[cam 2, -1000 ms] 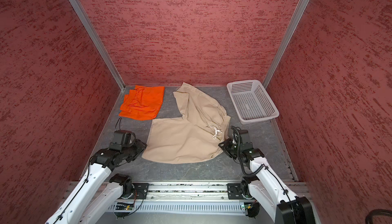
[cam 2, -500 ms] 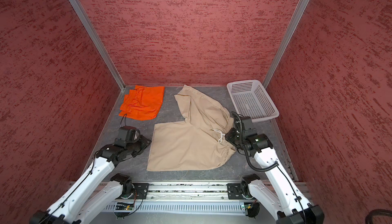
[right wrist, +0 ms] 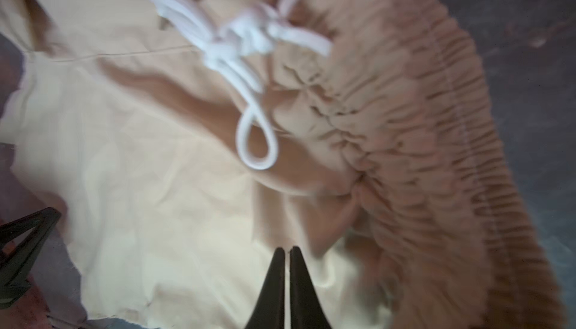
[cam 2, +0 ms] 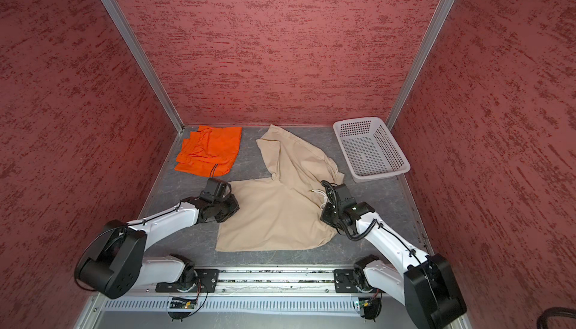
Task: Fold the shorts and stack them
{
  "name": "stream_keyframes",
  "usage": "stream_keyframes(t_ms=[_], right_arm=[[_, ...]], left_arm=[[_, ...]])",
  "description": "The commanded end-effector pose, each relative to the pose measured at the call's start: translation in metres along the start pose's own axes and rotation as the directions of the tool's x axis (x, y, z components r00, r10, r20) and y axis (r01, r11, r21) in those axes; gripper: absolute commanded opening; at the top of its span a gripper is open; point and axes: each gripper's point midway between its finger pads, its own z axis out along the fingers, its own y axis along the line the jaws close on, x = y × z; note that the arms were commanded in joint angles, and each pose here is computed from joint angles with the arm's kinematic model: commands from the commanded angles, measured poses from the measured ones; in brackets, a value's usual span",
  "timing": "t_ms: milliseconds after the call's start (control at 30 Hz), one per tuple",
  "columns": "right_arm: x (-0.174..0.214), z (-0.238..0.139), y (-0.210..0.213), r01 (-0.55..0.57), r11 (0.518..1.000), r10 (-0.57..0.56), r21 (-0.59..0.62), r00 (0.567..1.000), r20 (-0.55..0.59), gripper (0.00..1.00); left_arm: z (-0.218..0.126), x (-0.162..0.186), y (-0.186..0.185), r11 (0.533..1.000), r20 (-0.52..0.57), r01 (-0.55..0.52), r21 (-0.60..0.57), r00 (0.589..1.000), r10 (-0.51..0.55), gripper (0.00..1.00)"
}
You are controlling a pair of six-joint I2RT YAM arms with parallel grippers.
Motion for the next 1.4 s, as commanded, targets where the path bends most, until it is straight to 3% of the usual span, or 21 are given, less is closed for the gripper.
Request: stream_keyframes(t_ms=[0, 267, 400, 533, 733, 867, 1033, 1367], right_arm=[[-0.011, 0.01, -0.004, -0.05, 0.999, 0.051, -0.014, 0.996, 0.067, 0.06], [0.016, 0.027, -0.056, -0.179, 0.982, 0.177, 0.063, 0.983, 0.04, 0.06], [0.018, 0.018, -0.058, -0.208, 0.977, 0.205, 0.05, 0.977, 0.056, 0.16], [-0.001, -0.009, -0.021, -0.132, 0.991, 0.133, -0.023, 0.988, 0.08, 0.27], [-0.041, -0.035, 0.06, 0.025, 0.984, 0.001, -0.174, 0.989, 0.151, 0.29], [-0.051, -0.015, 0.083, 0.069, 0.975, -0.041, -0.21, 0.99, 0.136, 0.27], [-0.05, 0.011, 0.07, 0.034, 0.982, -0.011, -0.187, 0.992, 0.126, 0.25], [-0.019, 0.032, -0.005, -0.114, 0.992, 0.12, -0.062, 0.988, 0.092, 0.17]], left_arm=[[0.006, 0.004, 0.015, 0.997, -0.002, 0.066, -0.03, 0.998, -0.066, 0.0], [0.001, 0.027, 0.062, 0.98, -0.017, 0.138, -0.14, 0.99, -0.142, 0.0], [-0.007, 0.039, 0.075, 0.975, -0.027, 0.171, -0.142, 0.984, -0.177, 0.0], [-0.029, 0.03, 0.05, 0.989, 0.015, 0.142, -0.038, 0.99, -0.141, 0.0], [-0.058, -0.01, -0.007, 0.991, 0.162, 0.021, 0.134, 0.986, -0.043, 0.0], [-0.047, -0.03, -0.034, 0.986, 0.153, -0.009, 0.169, 0.988, -0.017, 0.0], [-0.013, -0.043, -0.045, 0.989, 0.099, 0.003, 0.15, 0.995, -0.018, 0.0], [0.028, -0.022, 0.006, 0.993, 0.014, 0.115, 0.013, 0.993, -0.116, 0.0]])
